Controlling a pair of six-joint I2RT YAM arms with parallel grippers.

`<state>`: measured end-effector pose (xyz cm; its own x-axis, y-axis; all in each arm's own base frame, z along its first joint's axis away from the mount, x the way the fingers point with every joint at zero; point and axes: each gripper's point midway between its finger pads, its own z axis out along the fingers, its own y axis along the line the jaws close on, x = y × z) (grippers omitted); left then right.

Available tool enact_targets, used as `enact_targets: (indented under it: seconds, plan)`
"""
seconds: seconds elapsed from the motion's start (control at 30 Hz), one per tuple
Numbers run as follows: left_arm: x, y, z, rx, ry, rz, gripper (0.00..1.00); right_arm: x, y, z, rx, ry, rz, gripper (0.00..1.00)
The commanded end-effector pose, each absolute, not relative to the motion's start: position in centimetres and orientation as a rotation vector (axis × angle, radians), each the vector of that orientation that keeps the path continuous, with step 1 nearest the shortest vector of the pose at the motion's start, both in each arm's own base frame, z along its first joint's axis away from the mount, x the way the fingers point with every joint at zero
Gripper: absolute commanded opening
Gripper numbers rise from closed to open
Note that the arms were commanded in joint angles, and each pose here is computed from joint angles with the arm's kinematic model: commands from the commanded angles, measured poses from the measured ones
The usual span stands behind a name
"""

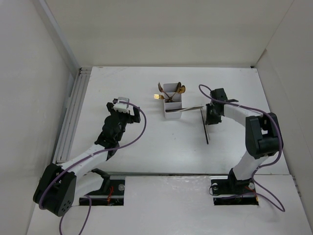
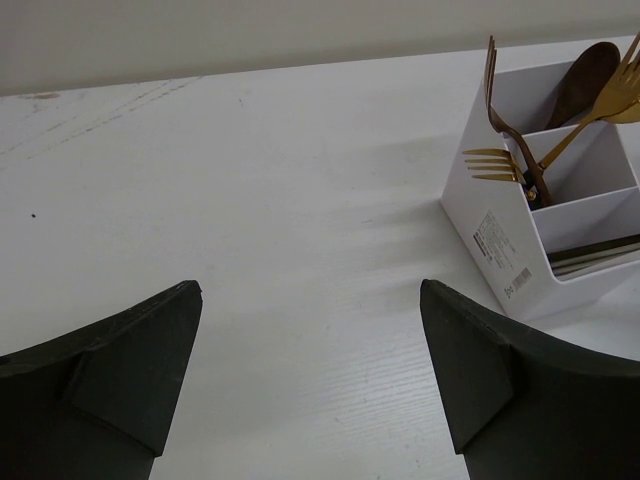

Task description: Sort the eating utensils into containers

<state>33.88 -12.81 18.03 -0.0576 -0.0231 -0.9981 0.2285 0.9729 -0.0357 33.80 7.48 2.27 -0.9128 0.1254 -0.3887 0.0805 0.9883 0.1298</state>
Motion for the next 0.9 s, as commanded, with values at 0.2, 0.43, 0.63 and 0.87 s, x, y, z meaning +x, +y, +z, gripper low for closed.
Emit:
enact_targets:
  seconds: [0.2, 0.43, 0.63, 0.87]
  plan:
    - [33.6, -13.0, 19.8, 0.141, 1.545, -0.237, 0.89, 35.9, 5.6, 2.2, 0.168, 2.760, -0.054, 0.25]
    - [33.6, -13.0, 19.8, 0.141, 1.545, -0.237, 0.89, 36.3, 5.0, 2.3, 0.181, 2.740, -0.054, 0.00]
    - [33.6, -13.0, 19.8, 0.141, 1.545, -0.237, 0.89, 37.3, 2.7, 6.1, 0.250, 2.572, -0.094, 0.00]
    - [33.6, -13.0, 19.8, 0.141, 1.545, -0.237, 0.89, 37.2, -0.9, 14.4, 0.428, 2.247, -0.192, 0.00]
